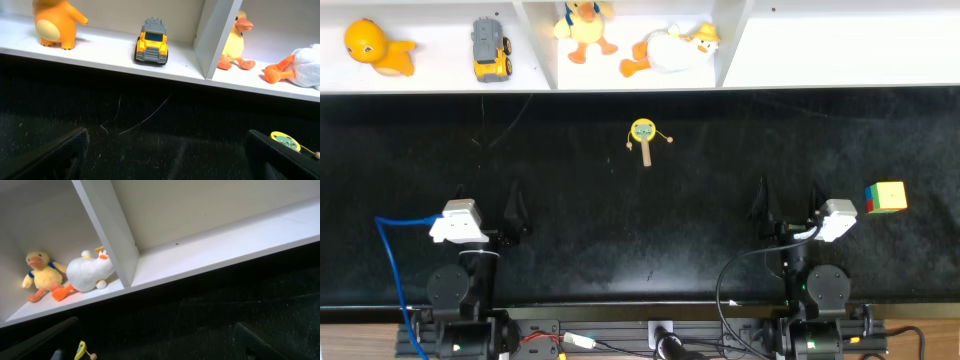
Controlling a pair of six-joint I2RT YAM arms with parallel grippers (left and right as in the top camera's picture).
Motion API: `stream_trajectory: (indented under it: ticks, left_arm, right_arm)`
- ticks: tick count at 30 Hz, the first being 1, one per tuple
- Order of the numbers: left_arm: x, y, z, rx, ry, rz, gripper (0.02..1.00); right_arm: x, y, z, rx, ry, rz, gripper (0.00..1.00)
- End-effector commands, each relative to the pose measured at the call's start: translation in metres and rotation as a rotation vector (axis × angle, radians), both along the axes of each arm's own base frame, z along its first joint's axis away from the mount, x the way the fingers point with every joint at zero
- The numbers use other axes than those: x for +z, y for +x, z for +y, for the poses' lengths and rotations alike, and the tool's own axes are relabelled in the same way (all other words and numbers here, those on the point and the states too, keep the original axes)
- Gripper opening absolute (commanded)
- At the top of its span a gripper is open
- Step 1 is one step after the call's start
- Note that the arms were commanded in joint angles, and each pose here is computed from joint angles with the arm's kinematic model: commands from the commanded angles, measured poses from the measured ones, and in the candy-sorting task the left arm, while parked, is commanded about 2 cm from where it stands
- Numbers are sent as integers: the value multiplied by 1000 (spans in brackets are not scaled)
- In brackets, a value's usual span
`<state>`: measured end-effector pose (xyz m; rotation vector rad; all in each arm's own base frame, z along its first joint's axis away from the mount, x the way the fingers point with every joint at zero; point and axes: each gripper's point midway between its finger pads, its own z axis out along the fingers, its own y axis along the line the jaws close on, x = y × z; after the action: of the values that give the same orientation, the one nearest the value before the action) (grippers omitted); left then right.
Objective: Store Toys
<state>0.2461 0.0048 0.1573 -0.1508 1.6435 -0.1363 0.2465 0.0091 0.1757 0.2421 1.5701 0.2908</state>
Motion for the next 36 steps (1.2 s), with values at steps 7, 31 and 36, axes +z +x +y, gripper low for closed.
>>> stream_trajectory:
  ticks: [7,31,36]
  left_arm:
    - [0,0,-5,-25,-8,-6,998]
    - [0,0,-5,-25,-8,-6,998]
    - [0,0,-5,-25,-8,-6,998]
  right_arm:
    - [-3,0,0,-2,4,-1,996]
    - [-3,0,-1,-8,-7,-2,996]
    - [-3,0,2,8,-6,0,993]
